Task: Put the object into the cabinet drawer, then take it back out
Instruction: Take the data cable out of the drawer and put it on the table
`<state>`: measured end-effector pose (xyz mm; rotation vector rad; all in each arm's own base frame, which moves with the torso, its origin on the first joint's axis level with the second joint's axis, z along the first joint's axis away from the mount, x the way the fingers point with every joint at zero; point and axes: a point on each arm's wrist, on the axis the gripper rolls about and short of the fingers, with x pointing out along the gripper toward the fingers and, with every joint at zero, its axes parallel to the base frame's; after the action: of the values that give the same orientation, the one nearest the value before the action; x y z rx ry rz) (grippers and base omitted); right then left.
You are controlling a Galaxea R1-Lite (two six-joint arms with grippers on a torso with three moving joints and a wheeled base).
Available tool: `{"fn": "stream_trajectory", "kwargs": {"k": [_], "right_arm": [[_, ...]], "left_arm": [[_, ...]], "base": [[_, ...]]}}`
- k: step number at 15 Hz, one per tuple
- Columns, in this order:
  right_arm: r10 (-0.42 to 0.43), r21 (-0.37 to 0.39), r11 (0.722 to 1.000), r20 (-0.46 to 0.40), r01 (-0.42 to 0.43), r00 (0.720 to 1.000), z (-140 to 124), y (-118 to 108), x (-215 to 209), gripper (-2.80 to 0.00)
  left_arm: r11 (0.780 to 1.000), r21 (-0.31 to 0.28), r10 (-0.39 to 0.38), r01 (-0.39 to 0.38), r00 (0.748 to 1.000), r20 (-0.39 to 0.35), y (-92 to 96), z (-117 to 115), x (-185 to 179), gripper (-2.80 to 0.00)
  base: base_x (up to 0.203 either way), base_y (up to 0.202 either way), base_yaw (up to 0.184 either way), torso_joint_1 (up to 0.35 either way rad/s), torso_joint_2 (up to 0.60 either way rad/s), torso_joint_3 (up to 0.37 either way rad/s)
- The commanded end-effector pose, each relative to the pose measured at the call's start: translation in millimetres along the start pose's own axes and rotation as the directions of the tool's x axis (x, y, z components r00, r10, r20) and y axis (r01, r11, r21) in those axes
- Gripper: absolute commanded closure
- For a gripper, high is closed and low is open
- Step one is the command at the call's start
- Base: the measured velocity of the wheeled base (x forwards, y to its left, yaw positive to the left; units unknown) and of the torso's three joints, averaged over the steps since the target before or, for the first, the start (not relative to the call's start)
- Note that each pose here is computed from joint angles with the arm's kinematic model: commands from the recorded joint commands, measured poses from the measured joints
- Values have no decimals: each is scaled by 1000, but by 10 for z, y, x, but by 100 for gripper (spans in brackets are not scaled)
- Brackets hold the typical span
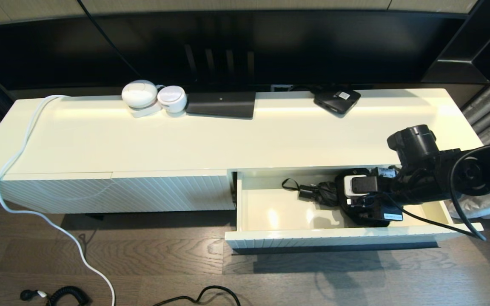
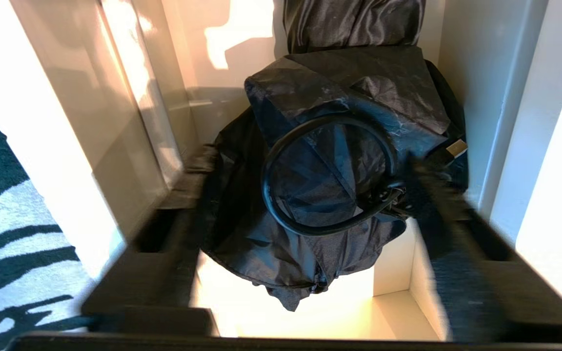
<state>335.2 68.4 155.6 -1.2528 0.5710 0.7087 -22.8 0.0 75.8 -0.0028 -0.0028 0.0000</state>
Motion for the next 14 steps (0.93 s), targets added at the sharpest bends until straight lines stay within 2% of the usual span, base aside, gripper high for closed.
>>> {"fn": "stream_trajectory", "kwargs": {"k": [1,10,14], "right_arm": [[3,-8,1000,0,-3,1000,0,2,5,0],[17,-5,1000,6,-17,1000,-9,30,35,0],[-21,-6,1000,18,21,1000,11,-22,-110,0]], "left_arm": [[1000,0,0,0,1000,0,0,0,0,0],[1000,0,0,0,1000,0,0,0,0,0],[1000,0,0,0,1000,-1,0,-4,1,0]], "base": [[0,0,0,0,0,0],[0,0,0,0,0,0],[0,0,0,0,0,0]]}}
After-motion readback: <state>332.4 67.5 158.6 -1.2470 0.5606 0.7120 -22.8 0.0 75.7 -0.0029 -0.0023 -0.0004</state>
